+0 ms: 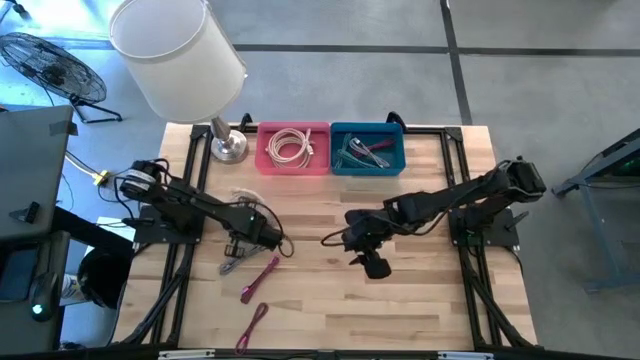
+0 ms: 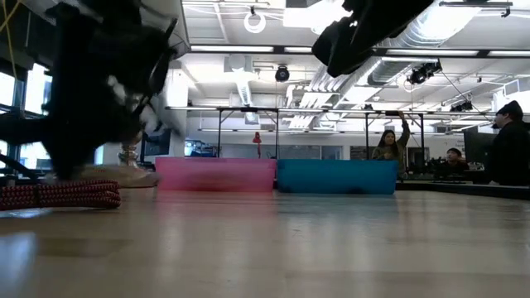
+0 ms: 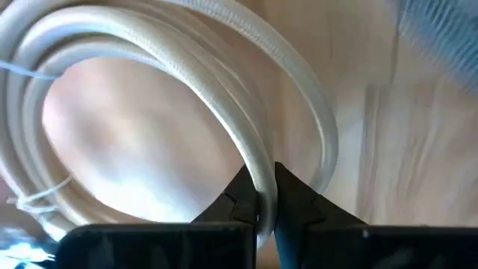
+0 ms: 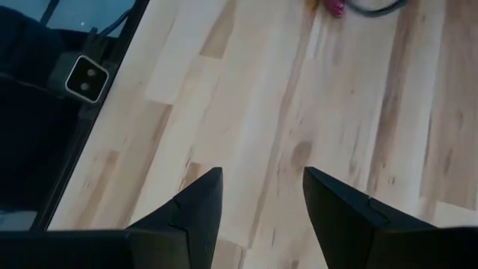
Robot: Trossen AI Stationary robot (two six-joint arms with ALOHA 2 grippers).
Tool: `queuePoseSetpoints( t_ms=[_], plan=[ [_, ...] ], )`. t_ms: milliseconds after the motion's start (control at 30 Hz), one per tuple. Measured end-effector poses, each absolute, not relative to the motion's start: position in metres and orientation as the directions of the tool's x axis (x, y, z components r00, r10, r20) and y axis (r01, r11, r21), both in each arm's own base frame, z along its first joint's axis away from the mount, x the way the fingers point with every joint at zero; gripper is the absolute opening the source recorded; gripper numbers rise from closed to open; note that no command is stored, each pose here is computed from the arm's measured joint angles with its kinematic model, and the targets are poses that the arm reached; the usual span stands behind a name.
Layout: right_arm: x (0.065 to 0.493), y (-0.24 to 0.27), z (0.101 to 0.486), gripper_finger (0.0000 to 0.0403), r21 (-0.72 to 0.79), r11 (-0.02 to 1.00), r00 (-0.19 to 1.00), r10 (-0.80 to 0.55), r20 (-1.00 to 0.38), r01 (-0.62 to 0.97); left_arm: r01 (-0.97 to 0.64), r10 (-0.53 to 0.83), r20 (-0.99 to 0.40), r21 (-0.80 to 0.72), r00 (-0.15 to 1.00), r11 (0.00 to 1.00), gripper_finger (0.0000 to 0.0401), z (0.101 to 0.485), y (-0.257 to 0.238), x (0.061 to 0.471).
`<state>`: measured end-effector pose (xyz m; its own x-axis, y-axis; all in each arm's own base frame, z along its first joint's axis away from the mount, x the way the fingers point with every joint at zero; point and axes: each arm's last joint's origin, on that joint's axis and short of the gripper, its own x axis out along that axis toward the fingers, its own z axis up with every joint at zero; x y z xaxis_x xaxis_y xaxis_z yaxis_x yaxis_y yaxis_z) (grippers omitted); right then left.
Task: Pick & Place USB Port
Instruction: Put the large white charger cable into the red bin
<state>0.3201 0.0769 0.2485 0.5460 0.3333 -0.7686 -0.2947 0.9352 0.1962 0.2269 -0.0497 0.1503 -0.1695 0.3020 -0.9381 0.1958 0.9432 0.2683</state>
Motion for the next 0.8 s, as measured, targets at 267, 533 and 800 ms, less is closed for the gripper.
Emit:
queuePoseSetpoints(
  t_ms=[267, 533, 800],
  plan=[
    [0.315, 0.088, 0.247, 0.0177, 0.198, 0.925, 0.513, 0.347, -0.785, -0.323, 0.184, 0.431, -0.898, 0.41, -0.091, 0.893, 0.001, 0.223, -0.051, 0.247],
    [0.311, 0.091, 0.244, 0.0177, 0.151, 0.941, 0.498, 0.292, -0.817, -0.304, 0.229, 0.645, -0.752, 0.657, 0.136, 0.718, 0.001, 0.302, -0.031, 0.276],
    [0.304, 0.094, 0.241, 0.0176, 0.149, 0.954, 0.448, 0.256, -0.856, -0.26, 0.18, 0.684, -0.727, 0.682, 0.059, 0.709, 0.001, 0.313, 0.041, 0.285]
  ],
)
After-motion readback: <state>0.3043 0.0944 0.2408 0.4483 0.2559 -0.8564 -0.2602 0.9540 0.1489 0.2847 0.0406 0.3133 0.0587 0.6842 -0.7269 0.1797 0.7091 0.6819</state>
